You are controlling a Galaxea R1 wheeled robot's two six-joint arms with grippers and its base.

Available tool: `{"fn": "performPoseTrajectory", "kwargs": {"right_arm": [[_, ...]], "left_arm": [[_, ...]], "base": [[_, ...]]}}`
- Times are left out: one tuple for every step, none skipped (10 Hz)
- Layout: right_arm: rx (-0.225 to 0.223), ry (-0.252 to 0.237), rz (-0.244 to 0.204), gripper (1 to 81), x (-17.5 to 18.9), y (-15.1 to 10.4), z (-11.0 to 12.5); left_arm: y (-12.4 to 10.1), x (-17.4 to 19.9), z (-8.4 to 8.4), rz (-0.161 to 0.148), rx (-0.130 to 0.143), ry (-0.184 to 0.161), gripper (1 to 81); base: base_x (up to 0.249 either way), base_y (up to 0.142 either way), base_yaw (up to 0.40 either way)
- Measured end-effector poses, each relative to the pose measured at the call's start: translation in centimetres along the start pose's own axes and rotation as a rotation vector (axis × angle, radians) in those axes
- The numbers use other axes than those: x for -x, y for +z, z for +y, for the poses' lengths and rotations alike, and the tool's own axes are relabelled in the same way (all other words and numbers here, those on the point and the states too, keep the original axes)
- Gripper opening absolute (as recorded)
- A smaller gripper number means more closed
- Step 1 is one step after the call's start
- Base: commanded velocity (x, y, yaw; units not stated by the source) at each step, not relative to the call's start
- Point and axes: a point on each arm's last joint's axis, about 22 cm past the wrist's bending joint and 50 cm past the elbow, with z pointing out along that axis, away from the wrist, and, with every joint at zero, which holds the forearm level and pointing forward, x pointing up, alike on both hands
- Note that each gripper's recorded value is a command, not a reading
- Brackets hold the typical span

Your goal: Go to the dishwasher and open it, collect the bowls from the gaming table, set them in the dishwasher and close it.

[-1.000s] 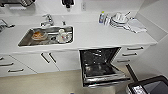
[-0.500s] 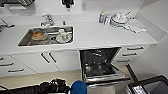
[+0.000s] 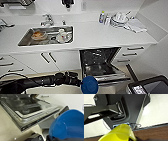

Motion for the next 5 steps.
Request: {"fn": "performPoseTrajectory", "kwargs": {"right_arm": [[-0.002,0.000,0.003,1.0,-0.1,0.0,0.0],[-0.009,0.001,0.013,1.0,-0.3,0.0,-0.2],[-0.011,0.002,0.014,1.0,-0.3,0.0,-0.3],[-0.013,0.002,0.014,1.0,-0.3,0.1,-0.4],[-0.012,0.002,0.014,1.0,-0.3,0.0,-0.4]], "left_arm": [[0.8,-1.5,1.0,-0.002,-0.002,0.014,1.0],[1.5,-2.8,2.0,-0.007,-0.004,0.037,1.0],[1.9,-4.1,2.7,-0.006,-0.009,0.054,1.0],[1.8,-5.4,3.0,0.002,-0.019,0.058,1.0],[1.7,-6.3,3.0,0.006,-0.028,0.063,1.0]], "base": [[0.000,0.000,0.000],[0.000,0.000,0.000],[0.000,0.000,0.000],[0.000,0.000,0.000],[0.000,0.000,0.000]]}}
